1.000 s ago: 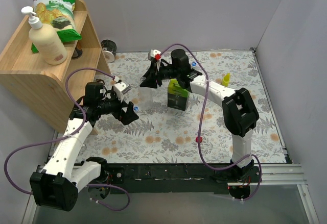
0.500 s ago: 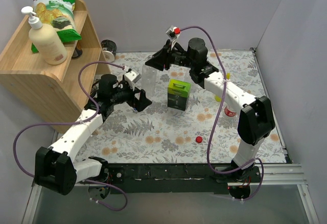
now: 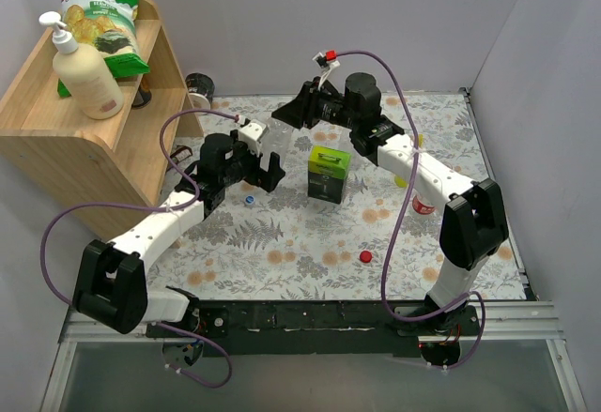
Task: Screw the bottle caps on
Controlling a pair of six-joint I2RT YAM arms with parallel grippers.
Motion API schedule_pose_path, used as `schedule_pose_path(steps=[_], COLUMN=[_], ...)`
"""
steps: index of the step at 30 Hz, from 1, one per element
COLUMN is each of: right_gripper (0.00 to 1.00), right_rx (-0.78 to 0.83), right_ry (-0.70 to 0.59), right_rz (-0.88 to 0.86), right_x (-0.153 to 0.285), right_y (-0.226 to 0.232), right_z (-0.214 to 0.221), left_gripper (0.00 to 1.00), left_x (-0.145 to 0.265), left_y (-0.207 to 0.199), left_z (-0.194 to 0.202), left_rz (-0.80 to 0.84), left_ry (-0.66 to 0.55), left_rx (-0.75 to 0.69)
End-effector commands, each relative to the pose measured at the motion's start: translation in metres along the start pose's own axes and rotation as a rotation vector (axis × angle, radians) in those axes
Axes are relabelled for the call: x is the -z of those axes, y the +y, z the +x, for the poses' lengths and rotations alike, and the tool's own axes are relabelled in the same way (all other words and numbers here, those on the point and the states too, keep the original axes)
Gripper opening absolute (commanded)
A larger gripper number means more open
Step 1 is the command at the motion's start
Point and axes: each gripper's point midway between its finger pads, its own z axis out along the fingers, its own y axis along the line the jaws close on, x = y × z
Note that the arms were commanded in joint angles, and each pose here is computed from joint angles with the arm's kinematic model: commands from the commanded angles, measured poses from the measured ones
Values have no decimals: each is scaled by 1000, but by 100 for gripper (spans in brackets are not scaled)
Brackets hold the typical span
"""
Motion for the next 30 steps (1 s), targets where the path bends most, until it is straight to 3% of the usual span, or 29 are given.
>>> schedule_pose_path(steps=[1, 6, 11, 17, 20, 21, 23, 24, 30], right_gripper=[1, 1, 1, 1, 32, 50, 60, 72, 77], right_rx=[-2, -9, -12, 6, 93, 123, 168, 179, 328], right_ry=[-57, -47, -43, -33, -19, -25, -25, -32, -56], right_rz=[-24, -41, -39, -52, -119, -140, -167, -169, -170], right_x=[11, 10, 10, 15, 21, 26, 40, 46, 71], right_y=[23, 25, 24, 27, 37, 42, 40, 39, 11], right_z=[-23, -19, -18, -13, -15, -20, -31, -39, -63], left_gripper=[96, 89, 70, 56, 52, 52, 51, 50, 34], left_x=[0, 1, -1, 3, 10, 12, 22, 27, 53], left_y=[-5, -27, -33, -33, -35, -33, -33, -27, -21], left_z=[-28, -23, -13, -11, -14, -20, -23, -33, -70], left_rz=[17, 131, 168, 167, 166, 160, 170, 156, 190], left_ry=[-75, -64, -39, -33, -45, -58, -49, -69, -132], left_rx=[-29, -42, -59, -69, -75, -81, -91, -93, -112])
